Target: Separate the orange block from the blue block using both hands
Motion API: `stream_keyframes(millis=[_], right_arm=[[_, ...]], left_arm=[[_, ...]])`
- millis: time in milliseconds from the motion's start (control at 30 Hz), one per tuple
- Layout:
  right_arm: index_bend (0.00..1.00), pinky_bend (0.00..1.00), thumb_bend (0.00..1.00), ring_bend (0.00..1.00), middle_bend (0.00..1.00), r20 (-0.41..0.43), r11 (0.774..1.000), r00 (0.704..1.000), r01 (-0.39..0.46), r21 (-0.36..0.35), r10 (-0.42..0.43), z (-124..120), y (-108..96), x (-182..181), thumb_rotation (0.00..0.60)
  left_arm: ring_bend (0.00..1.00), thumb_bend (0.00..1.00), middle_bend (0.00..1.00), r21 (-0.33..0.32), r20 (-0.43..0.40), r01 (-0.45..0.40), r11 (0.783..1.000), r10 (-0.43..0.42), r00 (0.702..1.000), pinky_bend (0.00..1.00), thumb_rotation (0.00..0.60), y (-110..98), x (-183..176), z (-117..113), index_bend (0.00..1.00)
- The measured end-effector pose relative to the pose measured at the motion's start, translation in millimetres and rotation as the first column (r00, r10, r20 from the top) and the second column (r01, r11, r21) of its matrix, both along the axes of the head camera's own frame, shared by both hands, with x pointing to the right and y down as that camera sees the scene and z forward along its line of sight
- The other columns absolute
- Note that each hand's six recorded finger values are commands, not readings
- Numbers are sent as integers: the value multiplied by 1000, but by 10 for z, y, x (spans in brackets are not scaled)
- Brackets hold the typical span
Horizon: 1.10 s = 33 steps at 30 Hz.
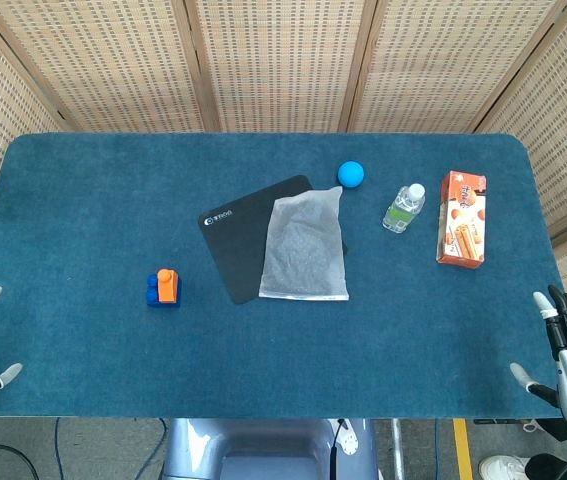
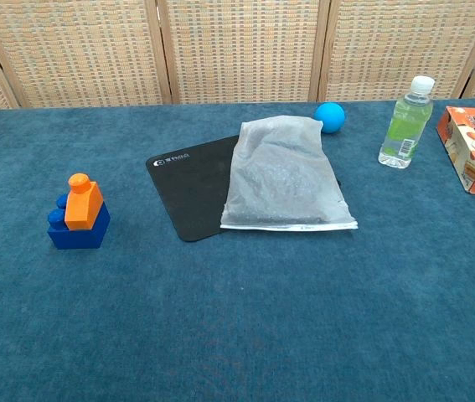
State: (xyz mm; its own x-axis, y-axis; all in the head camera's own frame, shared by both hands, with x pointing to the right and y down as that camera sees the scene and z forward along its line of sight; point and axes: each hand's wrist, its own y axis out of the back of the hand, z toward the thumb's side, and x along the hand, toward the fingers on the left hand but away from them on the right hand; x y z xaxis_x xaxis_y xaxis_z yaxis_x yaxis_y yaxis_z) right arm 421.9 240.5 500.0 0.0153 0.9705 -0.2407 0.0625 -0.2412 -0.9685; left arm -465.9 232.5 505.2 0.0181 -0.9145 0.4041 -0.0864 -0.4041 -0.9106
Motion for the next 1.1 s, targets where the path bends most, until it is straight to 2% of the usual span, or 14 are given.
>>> stream_keyframes(millis=[300,500,633,833,967,1100], right_arm=[[0,0,0,0,0,1,1000,1000,3,-19,-3,43,-2,-10,600],[0,0,0,0,0,6,1000,1000,-2,-18,2,39,-22,-2,600],[0,0,0,0,0,6,1000,1000,-8,-22,9,51,-36,11,600],[0,0,0,0,0,6,999,1000,-28,-33,28,78,-53,48,600],[0,0,0,0,0,7,999,999,-40,-36,40,82,-56,78,600],[0,0,0,0,0,1,998,999,-49,-49,49,117,-54,105,600]], left_arm=[[0,104,0,-39,-4,-20,999,20,1000,0,600,-42,41,114,0],[0,112,0,-122,-44,-71,990,66,997,0,600,-223,189,364,0],[0,113,0,-179,-83,-150,972,137,987,0,600,-503,440,584,0],[0,115,0,-209,-134,-280,937,256,957,0,600,-959,969,913,0],[0,122,6,-252,-142,-325,911,298,944,0,600,-1123,1193,1186,0],[0,132,55,-314,-147,-332,889,300,942,0,600,-1196,1304,1472,7]])
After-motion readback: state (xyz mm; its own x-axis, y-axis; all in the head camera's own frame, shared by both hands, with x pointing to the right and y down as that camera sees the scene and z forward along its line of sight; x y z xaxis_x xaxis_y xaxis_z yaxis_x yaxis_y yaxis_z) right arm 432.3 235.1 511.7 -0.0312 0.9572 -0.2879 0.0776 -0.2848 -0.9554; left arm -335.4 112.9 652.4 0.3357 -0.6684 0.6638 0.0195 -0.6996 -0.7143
